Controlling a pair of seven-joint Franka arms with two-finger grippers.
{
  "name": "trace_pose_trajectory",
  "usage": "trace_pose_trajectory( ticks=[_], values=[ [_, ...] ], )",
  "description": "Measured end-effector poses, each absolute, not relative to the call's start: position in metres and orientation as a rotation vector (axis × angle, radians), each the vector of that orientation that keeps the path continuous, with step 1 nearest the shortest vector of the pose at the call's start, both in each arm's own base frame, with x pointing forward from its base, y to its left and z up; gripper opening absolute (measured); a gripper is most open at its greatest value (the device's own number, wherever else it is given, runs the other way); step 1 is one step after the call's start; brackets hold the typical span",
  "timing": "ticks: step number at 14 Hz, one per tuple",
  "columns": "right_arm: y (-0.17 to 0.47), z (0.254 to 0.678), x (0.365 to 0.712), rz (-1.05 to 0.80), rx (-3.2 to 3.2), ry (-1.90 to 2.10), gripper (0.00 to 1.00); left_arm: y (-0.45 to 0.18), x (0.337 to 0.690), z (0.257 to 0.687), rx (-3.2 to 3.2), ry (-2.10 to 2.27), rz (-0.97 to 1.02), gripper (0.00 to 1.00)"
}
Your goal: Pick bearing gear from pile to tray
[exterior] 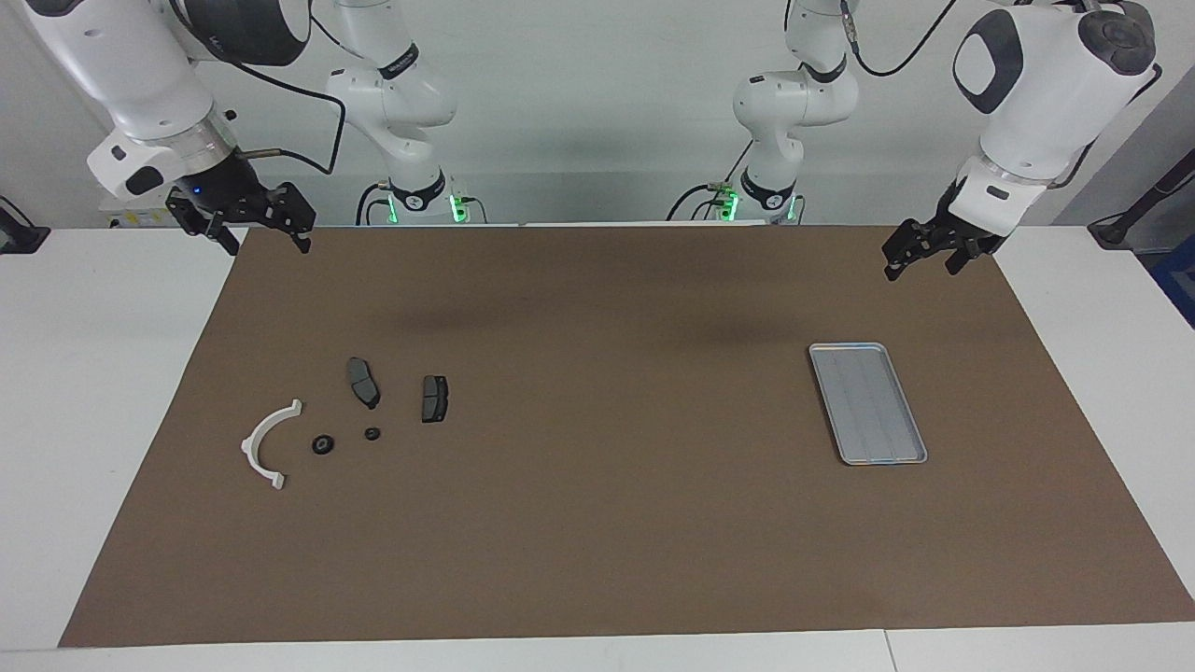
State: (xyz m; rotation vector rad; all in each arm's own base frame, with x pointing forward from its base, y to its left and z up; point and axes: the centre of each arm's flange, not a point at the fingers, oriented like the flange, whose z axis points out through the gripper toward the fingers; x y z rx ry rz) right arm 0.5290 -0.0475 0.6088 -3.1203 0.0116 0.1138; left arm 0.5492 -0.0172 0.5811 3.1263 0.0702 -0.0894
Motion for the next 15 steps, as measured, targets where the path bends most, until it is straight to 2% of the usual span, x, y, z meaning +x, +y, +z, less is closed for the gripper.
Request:
trace_pose_trajectory(
  ticks=[15],
  values=[
    [-0.0523,0.6068,0.5323,0.08,-3.123,0.025,1.0,-0.0172,0.5492,0.5811,3.126,0.07,-0.089,1.0]
  ],
)
